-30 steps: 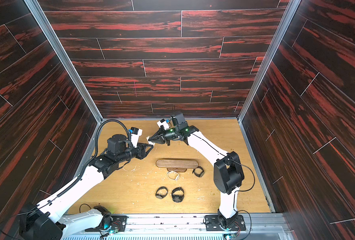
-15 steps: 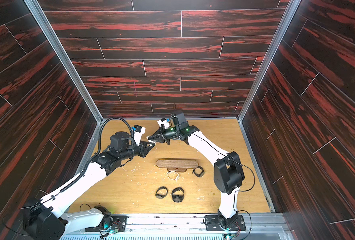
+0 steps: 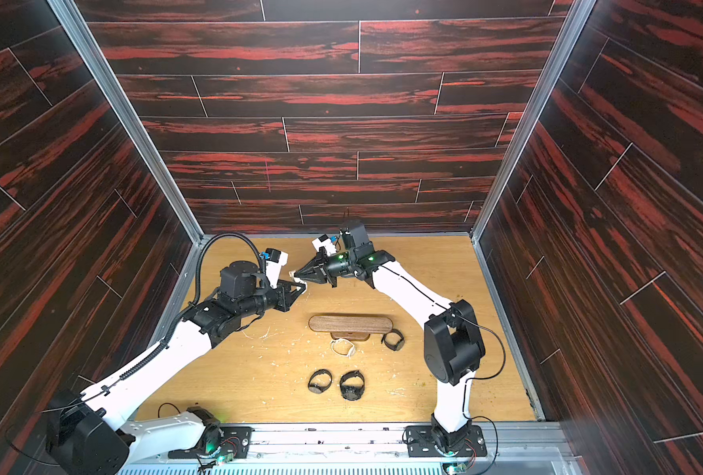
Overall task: Place watch on stand
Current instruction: Pick up the watch at the center of the board.
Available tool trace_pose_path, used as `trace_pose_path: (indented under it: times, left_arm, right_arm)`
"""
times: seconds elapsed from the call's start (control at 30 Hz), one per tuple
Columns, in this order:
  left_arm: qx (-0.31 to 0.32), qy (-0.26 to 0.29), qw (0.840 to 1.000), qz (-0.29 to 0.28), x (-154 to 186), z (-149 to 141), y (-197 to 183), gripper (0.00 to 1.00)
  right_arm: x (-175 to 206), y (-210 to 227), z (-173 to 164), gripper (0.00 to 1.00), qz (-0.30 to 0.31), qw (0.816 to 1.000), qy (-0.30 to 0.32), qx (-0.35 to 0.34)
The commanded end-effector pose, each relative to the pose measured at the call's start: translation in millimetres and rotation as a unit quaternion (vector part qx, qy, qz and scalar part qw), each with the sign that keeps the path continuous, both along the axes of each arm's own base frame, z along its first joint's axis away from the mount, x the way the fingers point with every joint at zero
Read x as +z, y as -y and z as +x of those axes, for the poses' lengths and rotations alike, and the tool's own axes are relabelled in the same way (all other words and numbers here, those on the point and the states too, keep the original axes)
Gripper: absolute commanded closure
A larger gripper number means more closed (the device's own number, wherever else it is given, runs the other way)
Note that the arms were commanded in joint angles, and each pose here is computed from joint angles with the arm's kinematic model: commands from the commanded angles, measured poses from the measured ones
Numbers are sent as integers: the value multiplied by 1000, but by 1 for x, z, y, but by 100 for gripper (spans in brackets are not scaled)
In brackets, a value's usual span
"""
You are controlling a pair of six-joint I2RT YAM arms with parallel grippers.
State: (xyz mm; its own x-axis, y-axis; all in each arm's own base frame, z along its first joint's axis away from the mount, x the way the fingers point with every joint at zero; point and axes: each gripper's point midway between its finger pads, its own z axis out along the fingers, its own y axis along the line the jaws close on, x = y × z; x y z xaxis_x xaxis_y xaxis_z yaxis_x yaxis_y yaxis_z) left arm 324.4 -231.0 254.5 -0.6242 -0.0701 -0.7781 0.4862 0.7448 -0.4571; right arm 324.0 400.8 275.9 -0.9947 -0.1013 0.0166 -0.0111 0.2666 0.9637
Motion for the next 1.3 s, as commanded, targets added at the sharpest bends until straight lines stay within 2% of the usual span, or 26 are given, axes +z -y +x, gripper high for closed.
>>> trace_pose_path:
  times: [0.0,0.13,0.43,0.87,1.27]
  left_arm:
    - [31,19,999,-7,19,5,-10,100]
    - [35,19,999,-16,22,4,-10,100]
    - [-7,20,999,-48,35,-5,3,100]
    - [-83,6,993,-78,40,-18,25,100]
    - [-91,7,990,-108,53,-18,26,100]
  right_arm:
    - [13,7,-8,93,9,1000,12,2]
    - [11,9,-8,88,6,1000,16,-1]
    - [6,16,-4,73,-9,999,29,-11]
    - [11,34,-3,68,-22,996,85,-25]
    - [23,54,-15,67,23,990,141,-10]
